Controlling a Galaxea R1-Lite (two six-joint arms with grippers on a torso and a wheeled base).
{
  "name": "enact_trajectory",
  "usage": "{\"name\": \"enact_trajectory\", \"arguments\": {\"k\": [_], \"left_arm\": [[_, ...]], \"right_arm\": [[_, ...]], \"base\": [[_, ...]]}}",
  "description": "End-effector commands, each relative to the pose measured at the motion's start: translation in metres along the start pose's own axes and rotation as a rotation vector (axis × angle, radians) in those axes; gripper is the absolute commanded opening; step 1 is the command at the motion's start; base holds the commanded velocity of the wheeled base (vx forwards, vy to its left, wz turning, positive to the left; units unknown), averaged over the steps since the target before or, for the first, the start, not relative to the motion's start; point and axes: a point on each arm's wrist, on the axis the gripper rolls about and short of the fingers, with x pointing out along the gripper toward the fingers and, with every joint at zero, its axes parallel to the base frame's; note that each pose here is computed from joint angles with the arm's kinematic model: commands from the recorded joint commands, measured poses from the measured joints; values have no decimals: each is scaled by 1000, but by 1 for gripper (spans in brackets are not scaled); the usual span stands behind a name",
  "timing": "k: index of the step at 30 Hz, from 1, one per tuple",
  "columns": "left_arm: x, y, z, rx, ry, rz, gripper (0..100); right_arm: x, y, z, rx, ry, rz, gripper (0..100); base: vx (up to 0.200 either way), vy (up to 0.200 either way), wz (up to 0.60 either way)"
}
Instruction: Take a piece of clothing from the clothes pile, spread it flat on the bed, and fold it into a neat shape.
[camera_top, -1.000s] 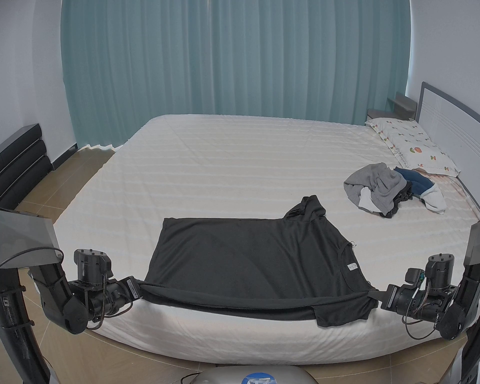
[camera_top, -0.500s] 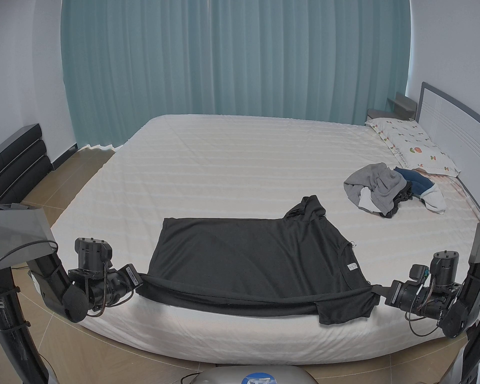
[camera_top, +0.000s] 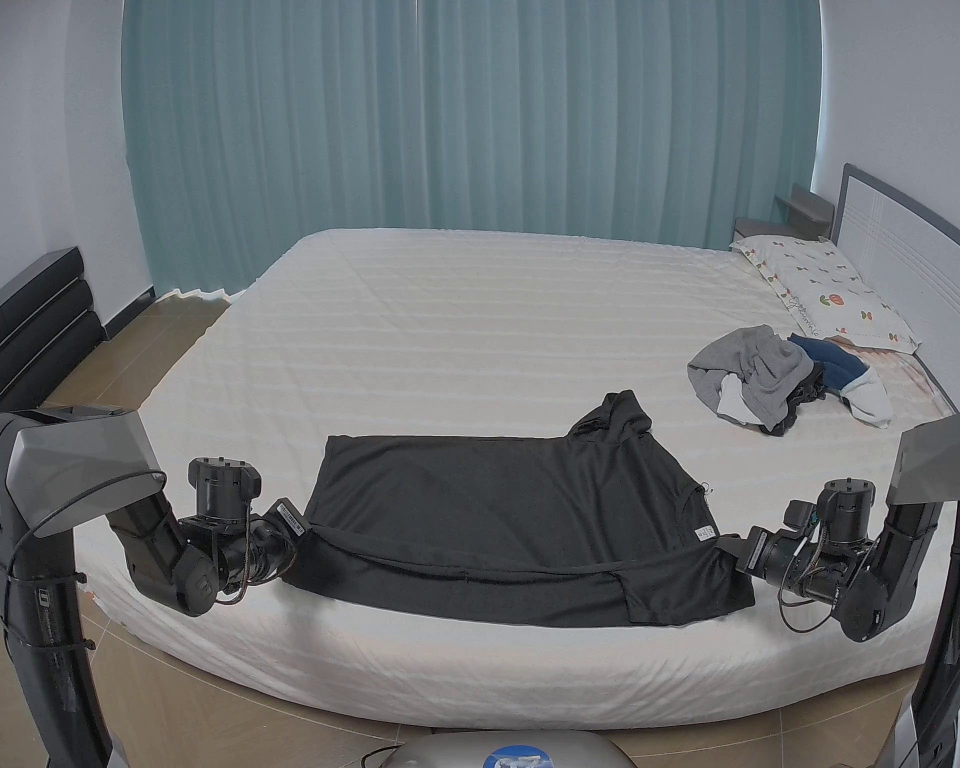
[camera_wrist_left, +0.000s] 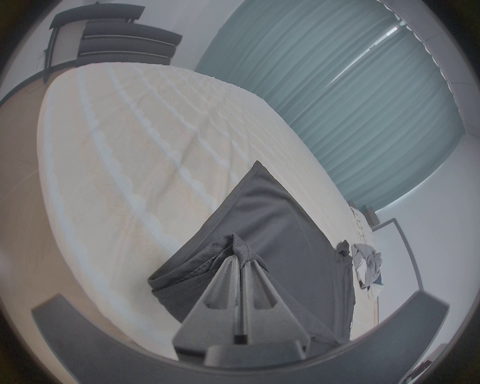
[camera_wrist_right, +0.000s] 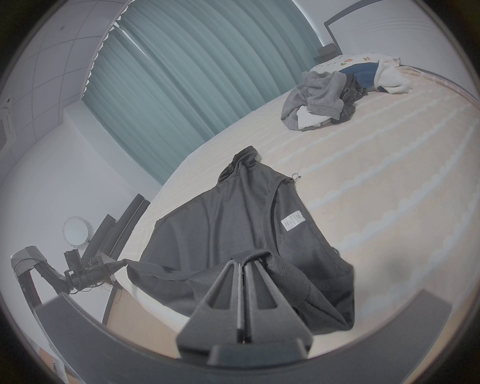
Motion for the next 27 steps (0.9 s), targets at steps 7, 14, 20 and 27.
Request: {"name": "enact_trajectory", "arguments": {"k": [7, 14, 20, 27], "left_arm": [[16, 1, -1, -28, -5, 3, 0], [19, -1, 1, -54, -17, -2, 0], [20, -2, 3, -83, -28, -5, 0], [19, -3, 7, -140, -39, -11, 0]], "right_arm": [[24, -9, 3, 67, -21, 4, 0], [37, -15, 1, 78, -22, 0, 0], [43, -15, 8, 121, -57, 12, 0], [52, -18, 2, 147, -86, -4, 0]], "base": [[0, 0, 0], [0, 0, 0], [0, 0, 0], [0, 0, 0]]}}
